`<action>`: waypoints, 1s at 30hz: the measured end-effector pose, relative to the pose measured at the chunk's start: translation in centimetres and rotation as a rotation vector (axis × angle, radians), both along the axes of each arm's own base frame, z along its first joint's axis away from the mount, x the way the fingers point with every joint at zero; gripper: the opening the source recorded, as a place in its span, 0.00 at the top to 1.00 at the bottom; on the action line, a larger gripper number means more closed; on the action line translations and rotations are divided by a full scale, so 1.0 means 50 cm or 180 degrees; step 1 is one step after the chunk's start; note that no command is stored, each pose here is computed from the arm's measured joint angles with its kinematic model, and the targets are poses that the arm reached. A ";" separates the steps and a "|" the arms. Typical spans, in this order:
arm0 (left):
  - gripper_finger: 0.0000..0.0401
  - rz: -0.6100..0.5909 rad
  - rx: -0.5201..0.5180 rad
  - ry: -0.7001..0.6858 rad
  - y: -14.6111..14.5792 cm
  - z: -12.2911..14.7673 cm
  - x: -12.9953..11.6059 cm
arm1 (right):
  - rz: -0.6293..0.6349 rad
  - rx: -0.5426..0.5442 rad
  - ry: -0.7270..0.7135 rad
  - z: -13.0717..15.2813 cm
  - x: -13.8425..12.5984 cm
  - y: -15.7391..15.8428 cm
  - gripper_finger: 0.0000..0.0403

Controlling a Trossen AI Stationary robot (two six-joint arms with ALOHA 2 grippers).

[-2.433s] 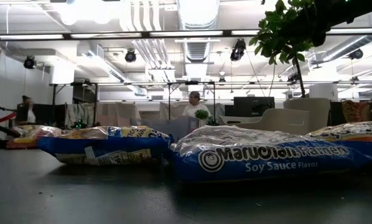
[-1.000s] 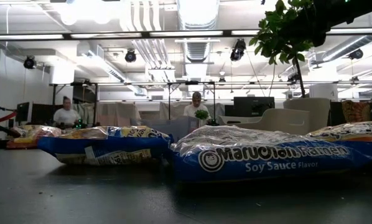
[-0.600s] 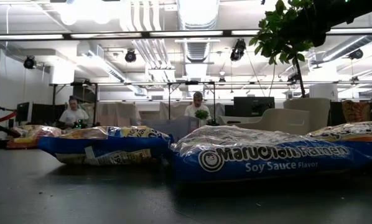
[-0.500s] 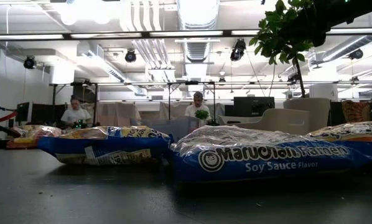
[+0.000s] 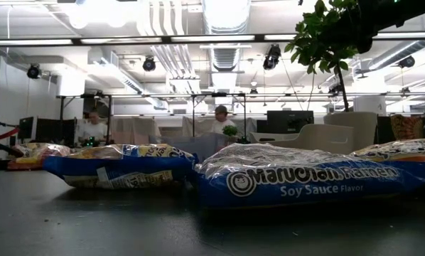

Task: Sort Maruchan noodles
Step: Put the red noodle pack into the yellow bin

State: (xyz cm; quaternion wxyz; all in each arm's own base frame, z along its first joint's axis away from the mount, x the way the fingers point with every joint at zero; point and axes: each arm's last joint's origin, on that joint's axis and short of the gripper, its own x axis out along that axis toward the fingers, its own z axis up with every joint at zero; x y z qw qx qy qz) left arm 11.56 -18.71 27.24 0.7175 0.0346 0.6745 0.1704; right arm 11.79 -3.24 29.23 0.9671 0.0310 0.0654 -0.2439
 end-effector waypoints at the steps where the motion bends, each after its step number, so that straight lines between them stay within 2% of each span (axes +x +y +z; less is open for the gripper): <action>1: 0.49 0.0062 -0.0013 -0.0120 -0.001 0.007 0.003 | 0.0000 0.0000 0.0000 0.000 0.000 0.000 0.98; 5: 0.63 0.0227 0.0155 -0.0462 0.004 0.003 0.007 | 0.0000 0.0000 -0.0003 0.000 0.000 0.000 0.98; 12: 0.97 0.0612 0.0403 -0.0160 0.026 -0.056 -0.011 | -0.0001 0.0000 -0.0003 0.000 0.000 0.000 0.98; 18: 0.96 0.0951 0.0520 -0.0260 0.032 -0.083 -0.015 | -0.0001 -0.0001 -0.0004 0.000 0.000 0.000 0.98; 24: 0.99 0.1033 0.0232 -0.0394 0.017 -0.127 -0.006 | -0.0001 -0.0001 -0.0004 0.000 0.000 0.000 0.98; 30: 1.00 0.1030 0.0145 -0.0425 0.007 -0.112 0.000 | -0.0001 -0.0001 -0.0004 0.000 0.000 0.000 0.98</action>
